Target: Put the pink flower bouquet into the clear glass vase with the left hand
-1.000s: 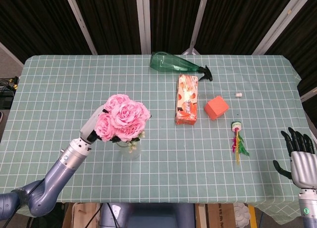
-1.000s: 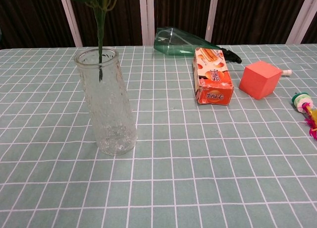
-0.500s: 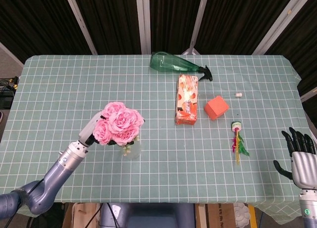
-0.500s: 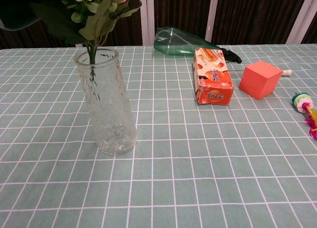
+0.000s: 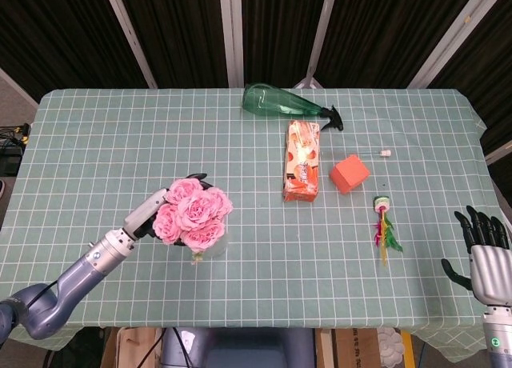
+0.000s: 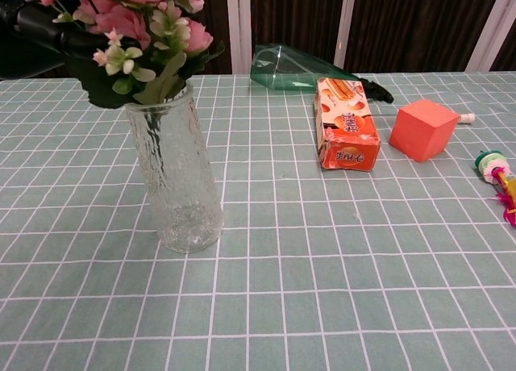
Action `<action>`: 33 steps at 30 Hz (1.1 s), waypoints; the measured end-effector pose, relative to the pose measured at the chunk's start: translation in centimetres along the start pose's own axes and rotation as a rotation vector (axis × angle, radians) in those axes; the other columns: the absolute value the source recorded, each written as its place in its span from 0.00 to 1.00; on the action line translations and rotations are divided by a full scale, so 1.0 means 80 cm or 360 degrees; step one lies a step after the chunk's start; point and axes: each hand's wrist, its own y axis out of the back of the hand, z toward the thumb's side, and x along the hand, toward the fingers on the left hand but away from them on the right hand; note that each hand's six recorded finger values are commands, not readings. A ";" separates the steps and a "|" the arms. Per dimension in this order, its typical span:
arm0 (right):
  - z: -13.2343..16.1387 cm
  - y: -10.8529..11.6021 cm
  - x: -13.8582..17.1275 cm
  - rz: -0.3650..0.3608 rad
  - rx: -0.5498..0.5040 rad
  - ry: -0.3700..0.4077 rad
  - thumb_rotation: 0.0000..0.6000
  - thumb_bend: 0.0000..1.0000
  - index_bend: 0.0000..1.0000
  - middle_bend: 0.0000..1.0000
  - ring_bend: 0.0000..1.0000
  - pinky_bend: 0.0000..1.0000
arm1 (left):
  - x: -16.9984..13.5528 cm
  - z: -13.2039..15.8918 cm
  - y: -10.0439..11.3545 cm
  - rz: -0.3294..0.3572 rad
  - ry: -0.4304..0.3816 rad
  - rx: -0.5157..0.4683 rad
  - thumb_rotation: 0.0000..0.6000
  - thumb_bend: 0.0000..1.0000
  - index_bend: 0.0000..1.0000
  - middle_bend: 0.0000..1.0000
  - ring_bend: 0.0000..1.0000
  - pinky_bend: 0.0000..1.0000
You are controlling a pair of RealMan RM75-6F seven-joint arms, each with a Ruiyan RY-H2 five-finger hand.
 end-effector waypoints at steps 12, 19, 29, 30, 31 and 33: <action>0.002 0.000 0.001 -0.0008 -0.0005 0.0007 1.00 0.29 0.12 0.03 0.01 0.00 | -0.041 0.014 0.043 -0.0013 0.0090 0.0216 1.00 0.15 0.07 0.07 0.00 0.03; 0.004 -0.001 0.002 -0.0009 0.0002 0.0008 1.00 0.29 0.12 0.03 0.01 0.00 | -0.066 0.028 0.071 0.0070 0.0164 0.0629 1.00 0.11 0.03 0.06 0.00 0.02; 0.010 -0.002 0.002 -0.0002 0.0010 0.0045 1.00 0.29 0.13 0.03 0.01 0.00 | -0.145 0.040 0.107 0.0375 0.0432 0.1578 1.00 0.13 0.07 0.08 0.00 0.02; 0.010 -0.002 0.002 -0.0003 0.0010 0.0058 1.00 0.29 0.13 0.03 0.01 0.00 | -0.162 0.038 0.111 0.0438 0.0495 0.1696 1.00 0.13 0.08 0.08 0.00 0.02; 0.011 -0.002 0.002 -0.0002 0.0010 0.0070 1.00 0.29 0.13 0.03 0.01 0.00 | -0.174 0.037 0.114 0.0481 0.0541 0.1779 1.00 0.13 0.08 0.08 0.00 0.02; 0.013 -0.003 0.002 0.0001 0.0010 0.0098 1.00 0.29 0.13 0.03 0.01 0.00 | -0.197 0.035 0.118 0.0551 0.0637 0.1934 1.00 0.13 0.08 0.08 0.00 0.02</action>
